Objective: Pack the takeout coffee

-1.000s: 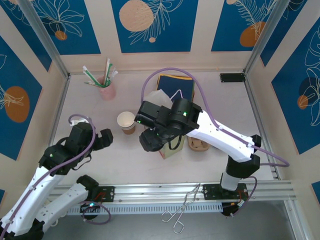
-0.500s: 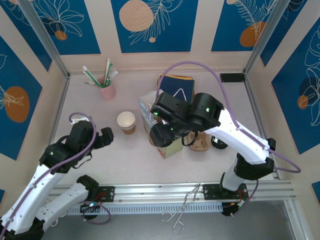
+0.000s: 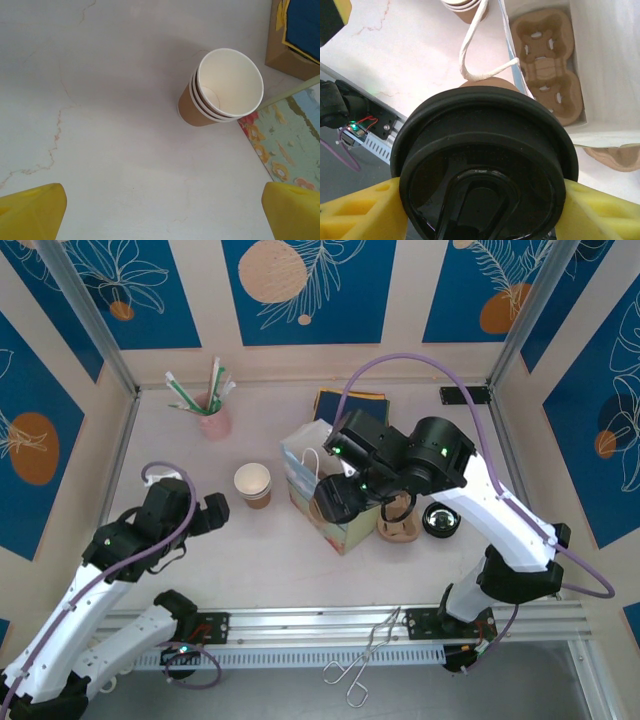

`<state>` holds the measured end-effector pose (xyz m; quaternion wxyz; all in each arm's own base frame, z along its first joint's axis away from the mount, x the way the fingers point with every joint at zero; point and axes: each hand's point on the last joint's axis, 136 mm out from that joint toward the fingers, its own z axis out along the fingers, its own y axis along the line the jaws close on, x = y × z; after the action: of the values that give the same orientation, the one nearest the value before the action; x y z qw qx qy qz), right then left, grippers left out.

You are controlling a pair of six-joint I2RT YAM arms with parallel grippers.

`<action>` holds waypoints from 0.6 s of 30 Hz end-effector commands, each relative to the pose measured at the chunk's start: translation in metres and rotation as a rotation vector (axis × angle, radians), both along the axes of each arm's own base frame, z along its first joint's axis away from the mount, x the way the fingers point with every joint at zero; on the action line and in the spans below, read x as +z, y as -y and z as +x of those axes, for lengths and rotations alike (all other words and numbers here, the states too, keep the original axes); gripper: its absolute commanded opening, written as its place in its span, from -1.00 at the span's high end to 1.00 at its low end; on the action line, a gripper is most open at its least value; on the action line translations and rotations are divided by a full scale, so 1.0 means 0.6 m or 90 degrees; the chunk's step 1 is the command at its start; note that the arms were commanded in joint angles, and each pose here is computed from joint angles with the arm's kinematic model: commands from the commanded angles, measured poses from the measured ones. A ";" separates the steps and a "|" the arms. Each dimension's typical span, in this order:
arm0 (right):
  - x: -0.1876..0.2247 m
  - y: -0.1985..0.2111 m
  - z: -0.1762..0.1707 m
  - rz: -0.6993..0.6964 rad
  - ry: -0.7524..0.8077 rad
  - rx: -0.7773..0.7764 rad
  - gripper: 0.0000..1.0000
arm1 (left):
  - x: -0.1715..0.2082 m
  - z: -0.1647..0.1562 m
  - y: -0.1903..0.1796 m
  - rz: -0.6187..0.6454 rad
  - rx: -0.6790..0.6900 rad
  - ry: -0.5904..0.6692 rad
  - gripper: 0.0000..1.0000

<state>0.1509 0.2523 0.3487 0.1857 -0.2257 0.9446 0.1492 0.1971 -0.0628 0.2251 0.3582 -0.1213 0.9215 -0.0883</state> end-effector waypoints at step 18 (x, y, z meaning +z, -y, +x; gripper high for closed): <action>0.046 0.086 -0.009 0.040 0.008 -0.033 -0.33 | 0.024 0.023 0.020 -0.020 -0.012 0.021 -1.00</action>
<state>0.1596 0.2166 0.3817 0.2301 -0.1870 0.9365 0.1872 0.2082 -0.0718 0.2258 0.3568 -0.1197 0.9217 -0.0937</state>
